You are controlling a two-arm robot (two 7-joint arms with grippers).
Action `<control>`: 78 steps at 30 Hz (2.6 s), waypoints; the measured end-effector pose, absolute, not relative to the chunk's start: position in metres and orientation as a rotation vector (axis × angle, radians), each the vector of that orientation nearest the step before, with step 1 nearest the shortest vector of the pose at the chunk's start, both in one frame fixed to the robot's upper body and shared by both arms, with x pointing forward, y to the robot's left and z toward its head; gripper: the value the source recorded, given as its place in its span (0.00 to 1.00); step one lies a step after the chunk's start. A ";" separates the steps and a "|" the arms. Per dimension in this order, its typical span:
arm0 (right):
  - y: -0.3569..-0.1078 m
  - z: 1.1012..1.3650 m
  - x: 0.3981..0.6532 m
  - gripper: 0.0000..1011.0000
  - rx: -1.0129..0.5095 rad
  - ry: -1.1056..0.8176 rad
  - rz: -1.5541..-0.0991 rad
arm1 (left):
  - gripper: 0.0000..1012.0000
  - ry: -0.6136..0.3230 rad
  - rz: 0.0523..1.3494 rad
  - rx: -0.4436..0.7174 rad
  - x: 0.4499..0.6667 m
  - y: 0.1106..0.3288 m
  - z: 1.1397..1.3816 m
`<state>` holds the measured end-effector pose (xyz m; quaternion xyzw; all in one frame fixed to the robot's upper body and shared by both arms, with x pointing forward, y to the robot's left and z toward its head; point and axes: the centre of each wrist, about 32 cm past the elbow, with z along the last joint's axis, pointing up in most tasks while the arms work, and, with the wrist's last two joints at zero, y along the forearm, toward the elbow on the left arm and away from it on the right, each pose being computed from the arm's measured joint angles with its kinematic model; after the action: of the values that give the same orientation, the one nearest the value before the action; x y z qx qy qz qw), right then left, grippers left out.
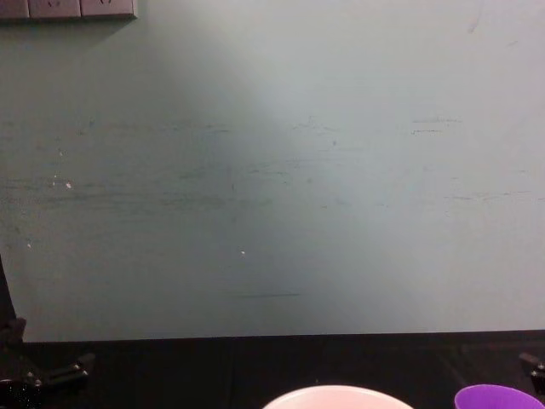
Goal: Pick up the cup and pour the mung beans from the cup into the bowl.
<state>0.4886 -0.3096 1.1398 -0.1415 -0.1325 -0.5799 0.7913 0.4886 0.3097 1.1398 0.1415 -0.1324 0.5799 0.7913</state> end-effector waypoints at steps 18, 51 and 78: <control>-0.310 1.140 0.489 0.99 -0.304 -0.285 -1.248 | 0.99 -0.285 1.248 0.304 0.489 0.310 1.140; -0.335 1.132 0.458 0.99 -0.219 -0.244 -1.215 | 0.99 -0.285 1.248 0.304 0.489 0.310 1.140; -0.348 1.093 0.434 0.99 -0.086 -0.029 -0.879 | 0.99 -0.285 1.248 0.305 0.489 0.310 1.140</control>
<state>0.4336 -0.3479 1.0928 -0.0418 -0.0143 -0.4253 0.9040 0.4886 0.3097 1.1398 0.1415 -0.1325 0.5799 0.7913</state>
